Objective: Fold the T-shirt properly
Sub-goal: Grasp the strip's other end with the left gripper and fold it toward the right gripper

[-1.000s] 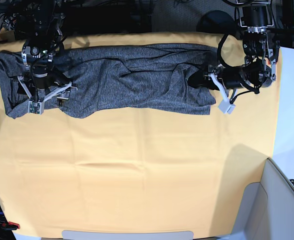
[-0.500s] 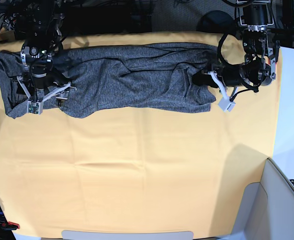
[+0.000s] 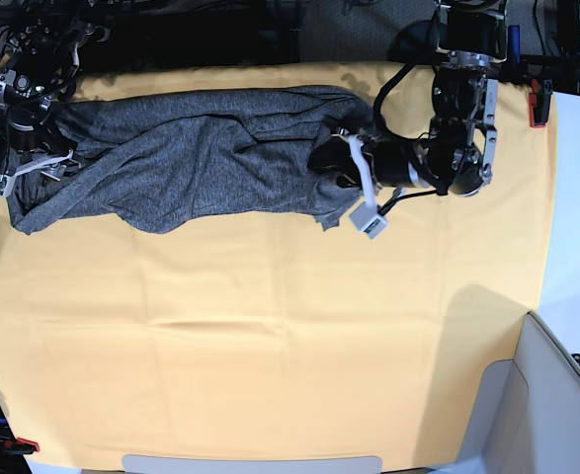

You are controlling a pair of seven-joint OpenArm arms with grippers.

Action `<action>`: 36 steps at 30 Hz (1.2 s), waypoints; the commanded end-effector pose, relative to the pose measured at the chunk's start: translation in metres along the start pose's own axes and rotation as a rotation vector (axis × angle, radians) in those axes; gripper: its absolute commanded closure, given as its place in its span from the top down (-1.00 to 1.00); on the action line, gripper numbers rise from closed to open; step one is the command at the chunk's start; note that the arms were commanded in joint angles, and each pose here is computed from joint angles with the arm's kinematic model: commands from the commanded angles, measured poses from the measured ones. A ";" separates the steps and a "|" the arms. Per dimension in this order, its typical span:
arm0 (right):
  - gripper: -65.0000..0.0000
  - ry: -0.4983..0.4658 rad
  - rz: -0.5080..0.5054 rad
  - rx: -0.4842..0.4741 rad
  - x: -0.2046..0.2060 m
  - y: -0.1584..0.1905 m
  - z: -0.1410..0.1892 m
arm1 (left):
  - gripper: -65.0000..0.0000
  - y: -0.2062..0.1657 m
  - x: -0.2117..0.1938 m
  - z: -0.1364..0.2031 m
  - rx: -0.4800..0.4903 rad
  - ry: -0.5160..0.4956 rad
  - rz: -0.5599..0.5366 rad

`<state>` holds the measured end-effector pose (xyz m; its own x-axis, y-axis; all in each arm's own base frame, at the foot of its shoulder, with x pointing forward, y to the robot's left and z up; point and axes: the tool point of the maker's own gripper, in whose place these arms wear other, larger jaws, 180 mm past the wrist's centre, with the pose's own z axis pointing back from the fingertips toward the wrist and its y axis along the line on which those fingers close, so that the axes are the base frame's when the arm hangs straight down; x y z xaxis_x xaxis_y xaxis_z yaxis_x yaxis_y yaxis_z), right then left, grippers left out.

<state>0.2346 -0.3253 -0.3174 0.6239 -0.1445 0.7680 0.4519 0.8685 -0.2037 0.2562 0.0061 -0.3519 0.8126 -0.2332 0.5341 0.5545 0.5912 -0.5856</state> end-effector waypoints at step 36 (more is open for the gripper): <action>0.43 0.024 -0.027 -0.101 -0.015 -0.042 0.002 | -0.98 -0.118 0.099 -0.078 -0.324 -0.071 -0.121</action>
<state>0.2003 -0.3541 -0.3324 0.6495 -0.2105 0.7306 0.5266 0.8177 -0.2326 0.2790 -0.1397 -0.2971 0.7509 -0.2580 0.6079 0.6601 0.3207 -0.6793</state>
